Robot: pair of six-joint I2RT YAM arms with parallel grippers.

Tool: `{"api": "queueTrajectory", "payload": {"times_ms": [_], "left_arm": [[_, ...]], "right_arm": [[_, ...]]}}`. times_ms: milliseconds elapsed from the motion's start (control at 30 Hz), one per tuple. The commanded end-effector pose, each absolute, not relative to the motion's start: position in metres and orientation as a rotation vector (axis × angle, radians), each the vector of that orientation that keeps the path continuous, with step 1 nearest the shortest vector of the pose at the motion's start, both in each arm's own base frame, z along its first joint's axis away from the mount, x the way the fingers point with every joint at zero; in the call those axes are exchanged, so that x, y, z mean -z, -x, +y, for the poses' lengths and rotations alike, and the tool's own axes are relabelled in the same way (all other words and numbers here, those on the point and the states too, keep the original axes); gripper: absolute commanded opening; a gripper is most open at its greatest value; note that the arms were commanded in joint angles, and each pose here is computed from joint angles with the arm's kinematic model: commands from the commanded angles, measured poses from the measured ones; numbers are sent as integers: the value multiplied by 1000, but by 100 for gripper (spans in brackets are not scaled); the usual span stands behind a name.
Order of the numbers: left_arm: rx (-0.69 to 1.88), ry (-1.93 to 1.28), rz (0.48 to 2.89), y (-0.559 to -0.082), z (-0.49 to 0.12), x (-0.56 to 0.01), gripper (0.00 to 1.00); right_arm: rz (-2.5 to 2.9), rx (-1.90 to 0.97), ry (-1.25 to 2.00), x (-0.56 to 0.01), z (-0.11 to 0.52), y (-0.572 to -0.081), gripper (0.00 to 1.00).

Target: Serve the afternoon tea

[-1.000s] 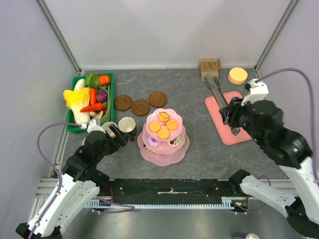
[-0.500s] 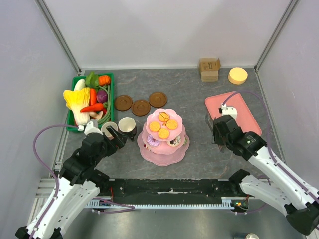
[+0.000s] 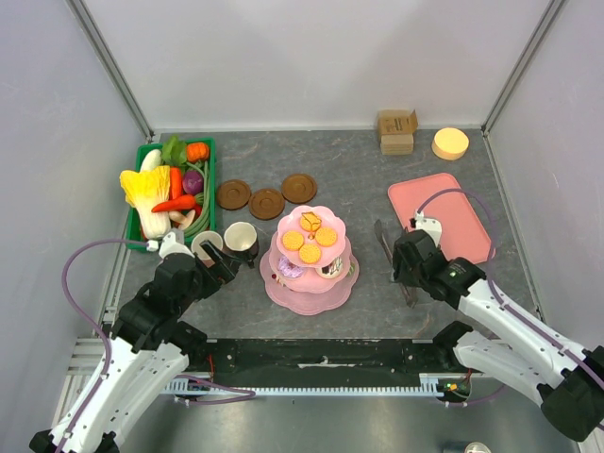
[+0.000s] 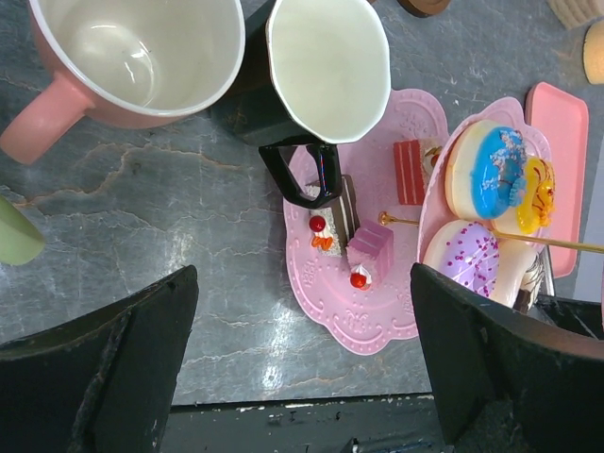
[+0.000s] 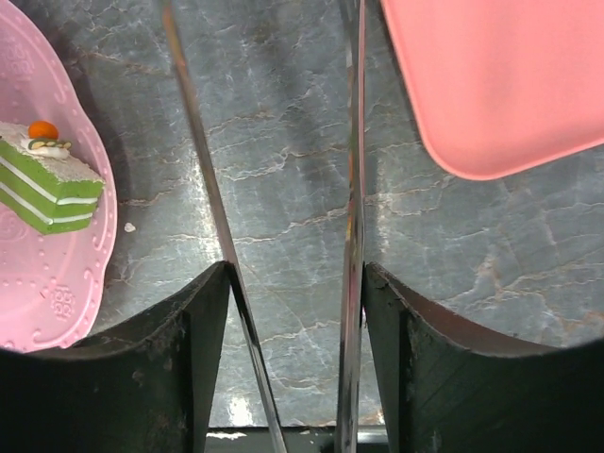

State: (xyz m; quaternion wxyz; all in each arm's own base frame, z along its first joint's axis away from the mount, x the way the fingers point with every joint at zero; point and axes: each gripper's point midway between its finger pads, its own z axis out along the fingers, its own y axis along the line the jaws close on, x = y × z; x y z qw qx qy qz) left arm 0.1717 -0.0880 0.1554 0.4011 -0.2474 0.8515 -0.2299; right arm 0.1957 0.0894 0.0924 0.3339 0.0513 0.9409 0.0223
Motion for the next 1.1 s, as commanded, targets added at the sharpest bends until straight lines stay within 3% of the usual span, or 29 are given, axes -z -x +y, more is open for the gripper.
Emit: {"api": "queueTrajectory", "payload": {"times_ms": [0,300,400,800,1067], "left_arm": [[597,682,2154,-172,-89,-156,99],[527,731,2214,-174,-86,-139,99],[548,698,2236,-175,-93,-139,100],[520,560,2287,-185,-102,-145,98],[455,397,2410,-208,-121,-120,91]], "right_arm": [[2461,-142,-251,-74,100,-196,66],[2475,-103,-302,-56,92,-188,77],[2476,-95,-291,-58,91,-188,98],[2325,-215,-282,-98,95,-200,98],[2290,-284,-272,-108,100,-197,98]]}}
